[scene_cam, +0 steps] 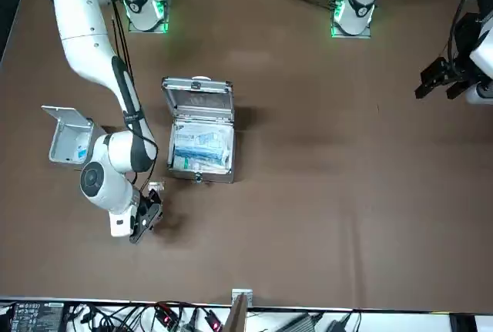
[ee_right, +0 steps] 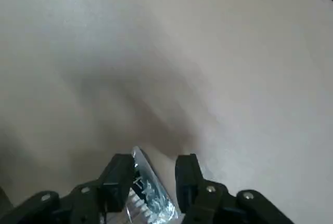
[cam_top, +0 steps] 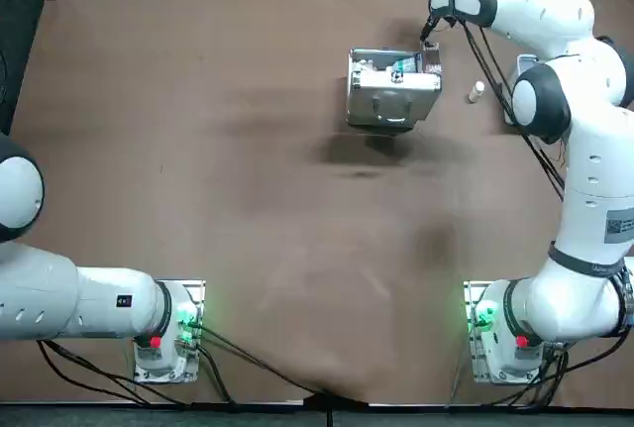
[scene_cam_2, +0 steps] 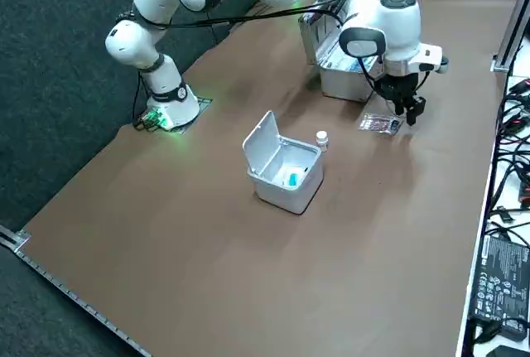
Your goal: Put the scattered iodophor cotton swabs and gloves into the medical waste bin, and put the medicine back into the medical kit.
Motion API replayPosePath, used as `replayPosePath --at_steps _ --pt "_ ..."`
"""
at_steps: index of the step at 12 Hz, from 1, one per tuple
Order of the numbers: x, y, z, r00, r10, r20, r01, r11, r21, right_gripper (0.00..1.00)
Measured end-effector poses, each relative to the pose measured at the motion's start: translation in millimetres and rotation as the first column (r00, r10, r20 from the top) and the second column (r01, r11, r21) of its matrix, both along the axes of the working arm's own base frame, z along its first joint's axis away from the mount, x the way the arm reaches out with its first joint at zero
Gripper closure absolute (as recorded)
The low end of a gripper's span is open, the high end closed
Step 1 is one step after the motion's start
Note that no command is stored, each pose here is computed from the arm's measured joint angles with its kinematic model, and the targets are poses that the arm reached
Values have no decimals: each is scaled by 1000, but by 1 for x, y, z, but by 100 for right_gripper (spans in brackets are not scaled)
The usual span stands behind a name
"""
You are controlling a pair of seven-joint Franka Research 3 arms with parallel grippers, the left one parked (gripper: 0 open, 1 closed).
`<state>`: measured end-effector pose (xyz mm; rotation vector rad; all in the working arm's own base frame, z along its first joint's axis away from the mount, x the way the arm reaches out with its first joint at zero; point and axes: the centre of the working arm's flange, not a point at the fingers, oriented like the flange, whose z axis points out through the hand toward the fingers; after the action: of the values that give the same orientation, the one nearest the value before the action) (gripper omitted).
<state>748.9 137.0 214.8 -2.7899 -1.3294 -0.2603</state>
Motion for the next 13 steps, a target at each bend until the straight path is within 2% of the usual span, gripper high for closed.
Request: replayPosePath --at_steps 2,4,6,13 --pt "-1 3 -4 1000 4 -5 -4 1000 4 48" --pt "-2 11 -11 1000 11 0 -11 1000 9 56" --pt "-4 15 -19 1000 16 -1 -16 1000 8 56" --pt "-3 11 -22 1000 11 1 -11 1000 7 67"
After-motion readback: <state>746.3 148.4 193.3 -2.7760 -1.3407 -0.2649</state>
